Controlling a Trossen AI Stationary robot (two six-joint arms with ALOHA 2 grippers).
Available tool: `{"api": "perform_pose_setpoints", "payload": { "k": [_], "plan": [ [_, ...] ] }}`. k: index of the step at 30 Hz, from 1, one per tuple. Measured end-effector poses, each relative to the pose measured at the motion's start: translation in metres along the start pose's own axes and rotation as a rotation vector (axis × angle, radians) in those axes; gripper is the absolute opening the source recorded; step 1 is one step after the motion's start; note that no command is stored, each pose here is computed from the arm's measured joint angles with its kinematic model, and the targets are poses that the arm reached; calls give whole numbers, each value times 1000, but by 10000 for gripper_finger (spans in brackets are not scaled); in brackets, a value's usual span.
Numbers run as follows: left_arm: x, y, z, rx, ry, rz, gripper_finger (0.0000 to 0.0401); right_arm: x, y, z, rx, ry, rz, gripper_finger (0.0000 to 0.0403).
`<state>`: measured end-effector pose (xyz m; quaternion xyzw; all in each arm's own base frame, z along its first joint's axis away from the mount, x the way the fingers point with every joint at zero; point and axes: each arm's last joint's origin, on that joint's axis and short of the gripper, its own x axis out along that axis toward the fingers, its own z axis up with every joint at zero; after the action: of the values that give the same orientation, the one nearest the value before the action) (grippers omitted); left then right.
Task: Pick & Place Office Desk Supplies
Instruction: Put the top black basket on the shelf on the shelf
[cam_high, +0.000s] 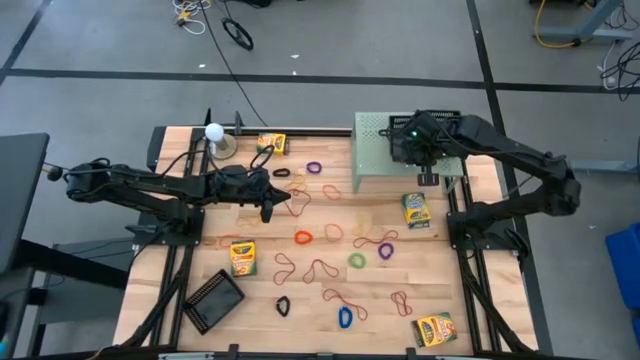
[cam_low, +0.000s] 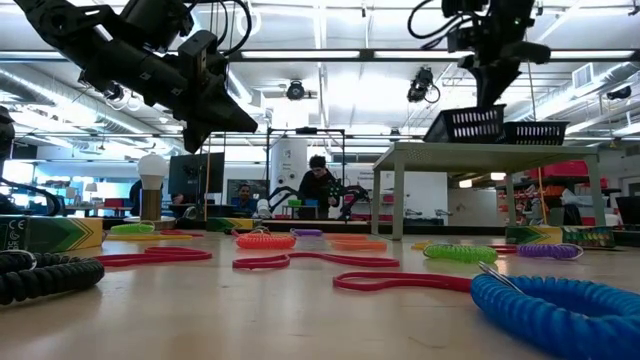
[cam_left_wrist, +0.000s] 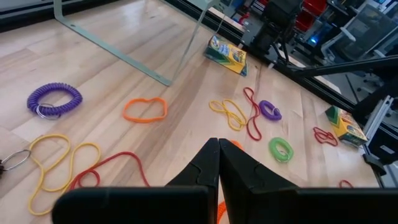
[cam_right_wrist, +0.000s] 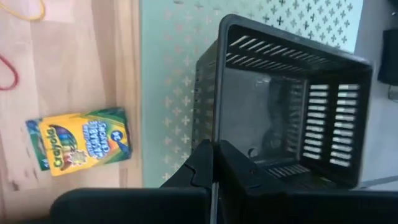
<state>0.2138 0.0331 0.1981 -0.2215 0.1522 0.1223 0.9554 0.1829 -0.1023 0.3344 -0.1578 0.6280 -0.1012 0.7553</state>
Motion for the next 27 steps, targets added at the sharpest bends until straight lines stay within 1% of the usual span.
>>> {"api": "perform_pose_setpoints", "payload": {
  "k": [8, 16, 23, 27],
  "plan": [
    [0, 0, 0, 0, -4, 8, 11, 4, -3, -5, 12, -6, -10, 16],
    [0, 0, 0, 0, -8, 17, 11, 5, -7, -9, 32, 11, -14, 44],
    [0, 0, 0, 0, -8, 17, 11, 5, -7, -10, 39, 30, -26, 47],
    [0, 0, 0, 0, -8, 17, 11, 5, -8, -11, 101, 39, -37, 48]
  ]
}}
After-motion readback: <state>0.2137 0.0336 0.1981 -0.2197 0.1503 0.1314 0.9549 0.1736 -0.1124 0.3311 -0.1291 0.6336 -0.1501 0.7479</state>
